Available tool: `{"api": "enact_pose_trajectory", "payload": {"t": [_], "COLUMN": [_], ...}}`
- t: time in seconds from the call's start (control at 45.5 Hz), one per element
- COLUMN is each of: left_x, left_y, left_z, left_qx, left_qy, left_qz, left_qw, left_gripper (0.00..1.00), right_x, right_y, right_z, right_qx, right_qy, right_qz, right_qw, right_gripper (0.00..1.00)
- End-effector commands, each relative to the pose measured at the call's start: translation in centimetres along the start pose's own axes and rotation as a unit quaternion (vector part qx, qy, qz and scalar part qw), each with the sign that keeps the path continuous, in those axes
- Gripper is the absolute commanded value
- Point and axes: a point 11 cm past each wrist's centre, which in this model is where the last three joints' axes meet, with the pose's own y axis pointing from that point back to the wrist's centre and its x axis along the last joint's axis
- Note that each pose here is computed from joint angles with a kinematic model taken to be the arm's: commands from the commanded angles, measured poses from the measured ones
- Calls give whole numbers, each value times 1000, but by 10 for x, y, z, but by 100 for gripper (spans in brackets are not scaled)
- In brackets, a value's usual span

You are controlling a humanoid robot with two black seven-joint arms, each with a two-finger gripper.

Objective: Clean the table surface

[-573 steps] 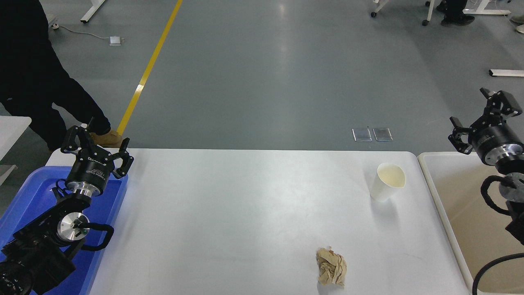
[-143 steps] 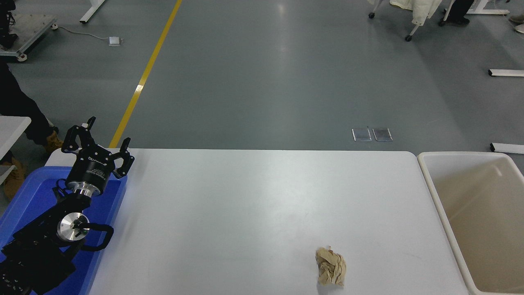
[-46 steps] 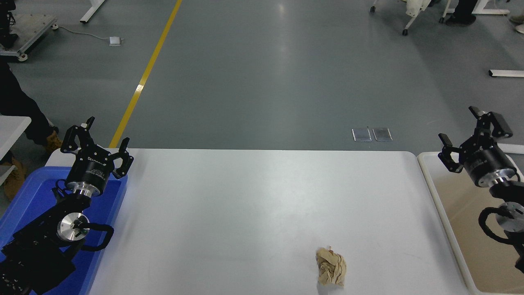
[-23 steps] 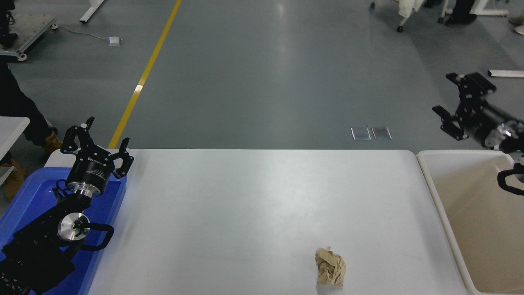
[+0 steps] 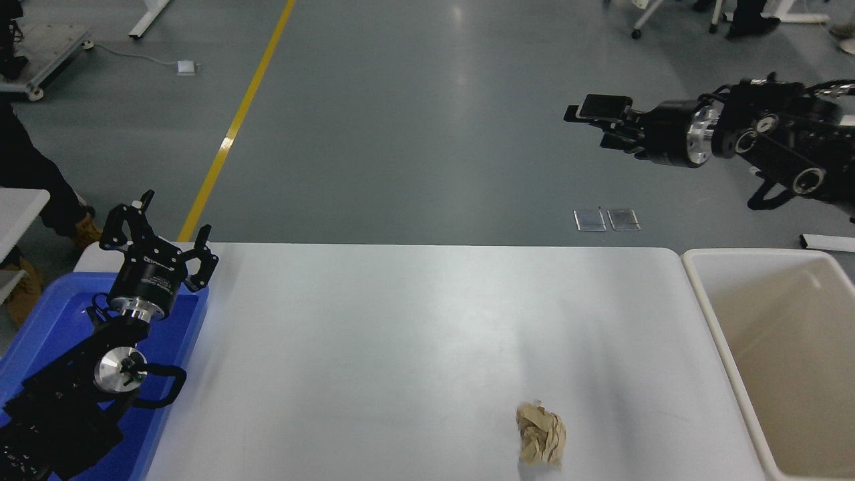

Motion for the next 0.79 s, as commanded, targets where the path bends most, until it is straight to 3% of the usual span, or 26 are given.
{"api": "enact_pose_trajectory", "payload": {"t": [0.0,0.418,0.769], "left_x": [0,-1,0], "left_y": [0,0,0], "left_z": [0,0,0], "left_qx": [0,0,0], "left_qy": [1,1,1], "left_qz": [0,-1,0], "left_qw": [1000,1000,1000], "left_gripper": [100,100,100], "right_x": [-48,-160,-220], "right_y": [-45,-63,-33], "right_z": [-56,-64,-44], "right_qx": [-12,3,21], "right_qy": [173,263,265], "right_qz": [-149,-315,-406], "right_qw": [974,912,874], "right_gripper": [99,99,99]}}
